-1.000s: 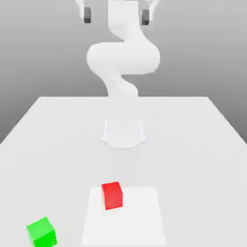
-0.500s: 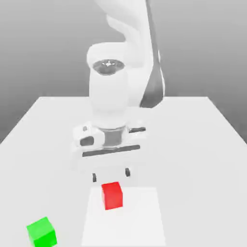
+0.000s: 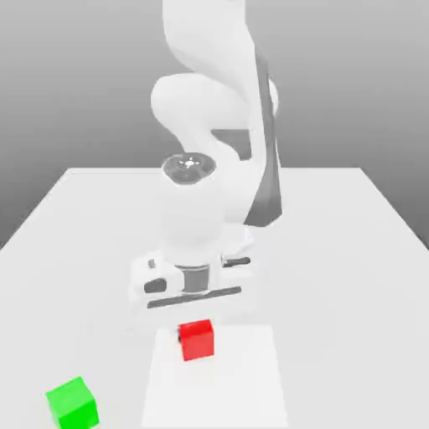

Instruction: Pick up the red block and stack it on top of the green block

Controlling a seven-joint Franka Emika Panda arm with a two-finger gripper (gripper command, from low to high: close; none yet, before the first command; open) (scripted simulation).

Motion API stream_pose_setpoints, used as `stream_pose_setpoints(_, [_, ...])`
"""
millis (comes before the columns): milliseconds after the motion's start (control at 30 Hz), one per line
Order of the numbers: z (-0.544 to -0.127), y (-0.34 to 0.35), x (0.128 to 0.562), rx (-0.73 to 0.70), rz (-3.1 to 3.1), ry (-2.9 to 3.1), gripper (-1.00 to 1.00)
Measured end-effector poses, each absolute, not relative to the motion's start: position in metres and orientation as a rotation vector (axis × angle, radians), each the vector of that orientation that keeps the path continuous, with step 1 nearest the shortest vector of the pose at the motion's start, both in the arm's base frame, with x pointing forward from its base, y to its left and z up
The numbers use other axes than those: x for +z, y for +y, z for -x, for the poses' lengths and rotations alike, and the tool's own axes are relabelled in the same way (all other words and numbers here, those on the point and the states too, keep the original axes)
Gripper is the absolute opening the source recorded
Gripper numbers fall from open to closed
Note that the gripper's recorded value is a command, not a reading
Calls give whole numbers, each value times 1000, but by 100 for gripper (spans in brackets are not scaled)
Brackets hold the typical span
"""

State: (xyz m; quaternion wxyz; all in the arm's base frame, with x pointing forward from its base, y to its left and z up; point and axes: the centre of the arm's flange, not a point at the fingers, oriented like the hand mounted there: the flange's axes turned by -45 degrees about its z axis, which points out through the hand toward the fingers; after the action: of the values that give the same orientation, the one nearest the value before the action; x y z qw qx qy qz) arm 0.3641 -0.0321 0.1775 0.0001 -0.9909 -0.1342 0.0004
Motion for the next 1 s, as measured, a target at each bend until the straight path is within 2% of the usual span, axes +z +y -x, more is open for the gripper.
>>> stream_pose_setpoints(167, [-374, -40, 211, 1, 3129, -287, -100])
stream_pose_setpoints(733, [-473, -182, 244, -1, 2887, 1236, -100])
stream_pose_setpoints(800, [-478, -193, 233, -1, 2845, 1329, -100])
stream_pose_setpoints(900, [-479, -196, 193, -1, 2833, 1356, -100])
stream_pose_setpoints(933, [-479, -196, 185, -1, 2832, 1358, 100])
stream_pose_setpoints(1000, [-479, -196, 185, -1, 2832, 1358, 100])
